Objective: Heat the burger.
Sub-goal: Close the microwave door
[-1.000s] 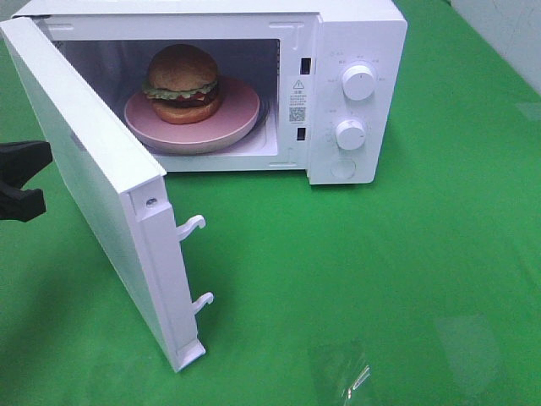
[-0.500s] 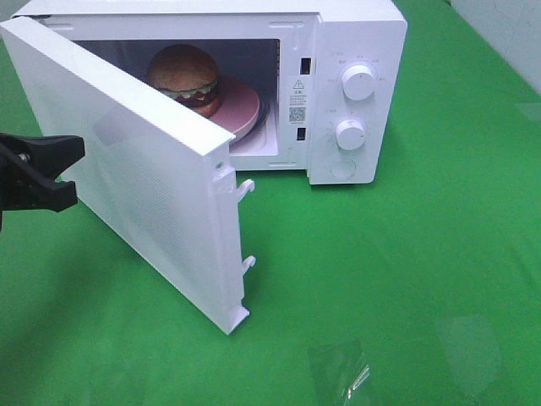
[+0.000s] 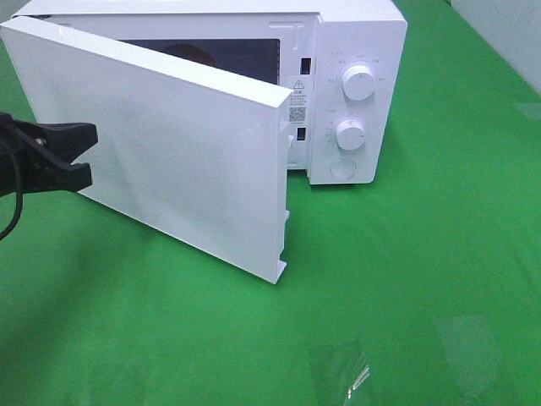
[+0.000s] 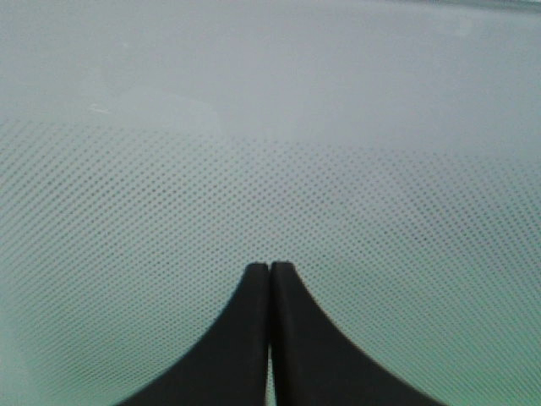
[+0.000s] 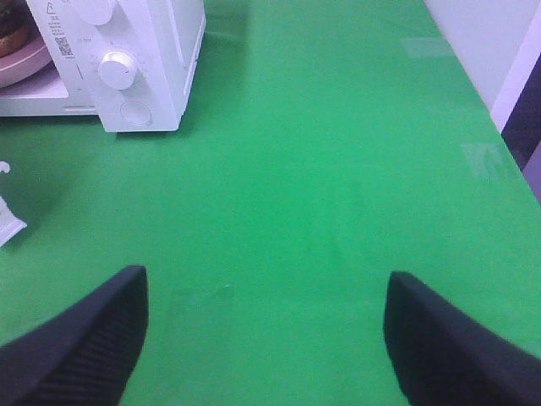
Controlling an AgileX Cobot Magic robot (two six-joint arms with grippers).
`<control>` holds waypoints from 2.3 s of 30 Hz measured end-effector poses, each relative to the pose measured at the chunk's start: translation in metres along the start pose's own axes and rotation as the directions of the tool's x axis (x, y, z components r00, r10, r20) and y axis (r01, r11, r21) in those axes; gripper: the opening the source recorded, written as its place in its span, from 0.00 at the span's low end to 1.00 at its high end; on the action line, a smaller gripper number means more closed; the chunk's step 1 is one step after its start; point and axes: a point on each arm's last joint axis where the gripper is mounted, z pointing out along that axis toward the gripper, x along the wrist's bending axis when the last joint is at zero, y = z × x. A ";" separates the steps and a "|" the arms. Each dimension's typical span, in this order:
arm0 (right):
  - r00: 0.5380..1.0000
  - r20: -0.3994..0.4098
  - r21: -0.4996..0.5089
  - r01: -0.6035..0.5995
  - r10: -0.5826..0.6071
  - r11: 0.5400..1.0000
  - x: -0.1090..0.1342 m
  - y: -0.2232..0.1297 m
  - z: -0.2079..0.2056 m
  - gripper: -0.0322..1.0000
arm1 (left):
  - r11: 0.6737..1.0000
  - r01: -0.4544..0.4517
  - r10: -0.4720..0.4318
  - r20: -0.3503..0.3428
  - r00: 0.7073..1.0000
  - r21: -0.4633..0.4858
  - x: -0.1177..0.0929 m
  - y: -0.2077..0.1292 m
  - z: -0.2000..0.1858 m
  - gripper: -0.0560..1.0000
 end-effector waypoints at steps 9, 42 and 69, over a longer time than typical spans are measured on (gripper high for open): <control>1.000 0.000 0.000 0.000 0.000 1.000 0.000 0.000 0.000 0.76 | 1.000 0.012 -0.012 0.040 0.999 0.000 -0.010 0.000 0.024 0.05; 1.000 0.000 0.000 0.000 0.000 1.000 0.000 0.000 0.000 0.76 | 0.999 0.002 0.003 0.140 0.990 -0.038 -0.058 0.025 0.118 0.05; 1.000 -0.003 -0.001 -0.002 0.002 1.000 0.000 0.000 0.000 0.76 | 0.995 -0.088 0.094 0.128 0.987 -0.052 -0.078 0.032 0.155 0.05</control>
